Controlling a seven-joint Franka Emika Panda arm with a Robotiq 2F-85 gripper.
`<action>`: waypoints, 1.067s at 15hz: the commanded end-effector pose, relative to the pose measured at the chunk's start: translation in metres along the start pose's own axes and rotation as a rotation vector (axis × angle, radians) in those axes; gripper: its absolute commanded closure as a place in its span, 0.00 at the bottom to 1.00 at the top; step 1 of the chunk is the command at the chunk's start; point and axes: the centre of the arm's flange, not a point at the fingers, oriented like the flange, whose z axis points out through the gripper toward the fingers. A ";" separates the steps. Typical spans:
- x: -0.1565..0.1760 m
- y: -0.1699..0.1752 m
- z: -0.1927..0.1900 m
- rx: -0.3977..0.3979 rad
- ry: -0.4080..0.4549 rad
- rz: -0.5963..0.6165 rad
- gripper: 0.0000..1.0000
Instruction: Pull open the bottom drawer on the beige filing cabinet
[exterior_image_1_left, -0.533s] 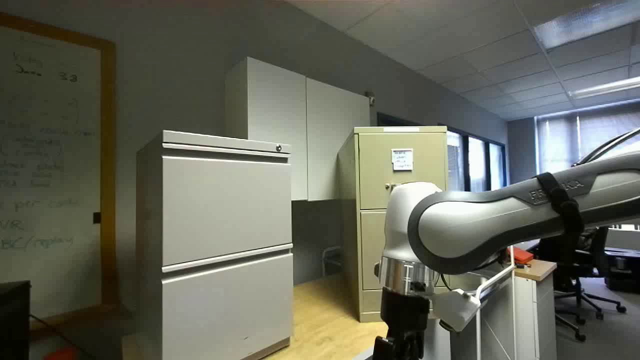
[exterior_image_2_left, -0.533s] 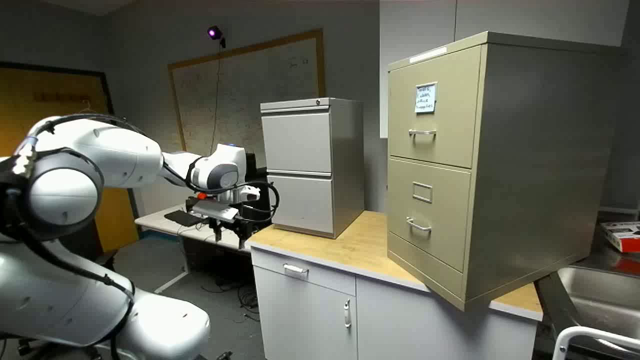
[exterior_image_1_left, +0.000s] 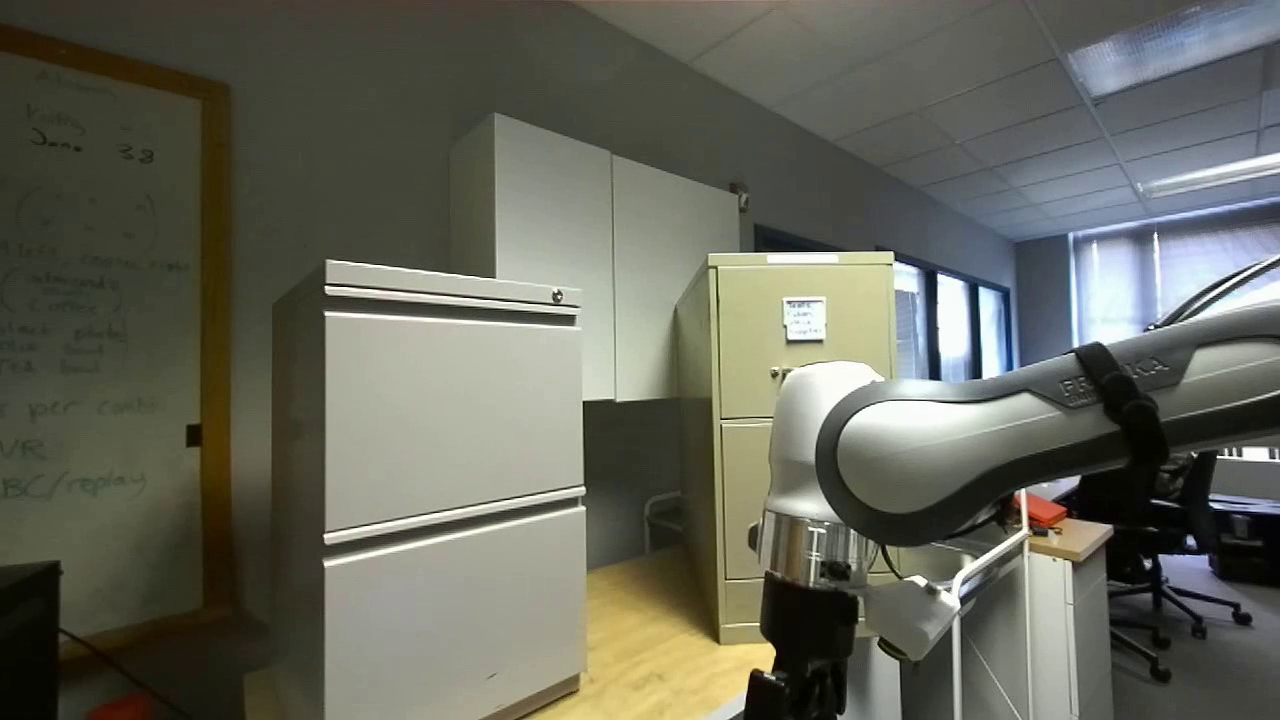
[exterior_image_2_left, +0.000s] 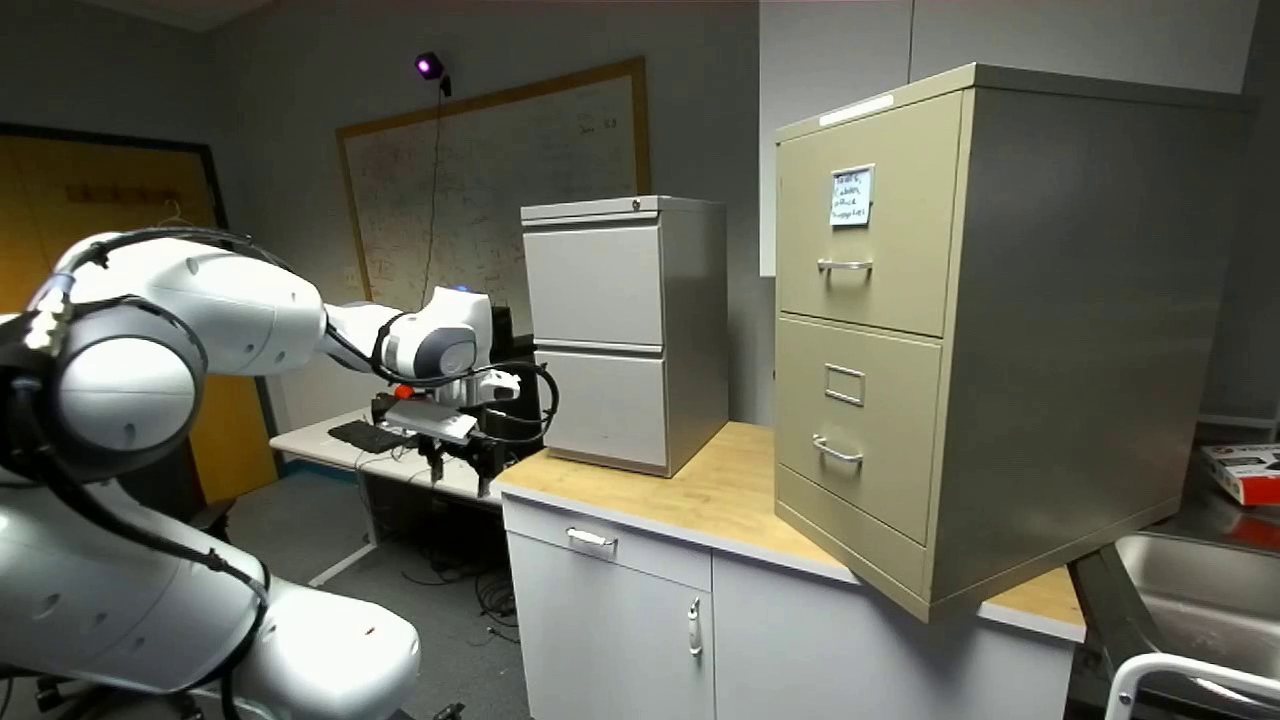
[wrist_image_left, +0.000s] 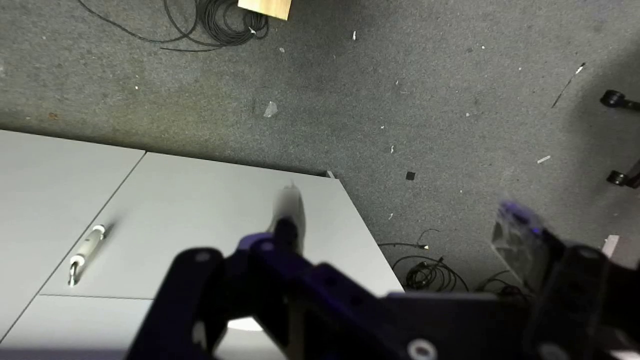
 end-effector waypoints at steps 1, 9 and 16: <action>0.006 0.004 0.000 0.001 0.011 0.018 0.00; 0.110 0.062 -0.020 0.166 0.414 0.219 0.00; 0.124 0.184 -0.019 0.341 0.714 0.526 0.00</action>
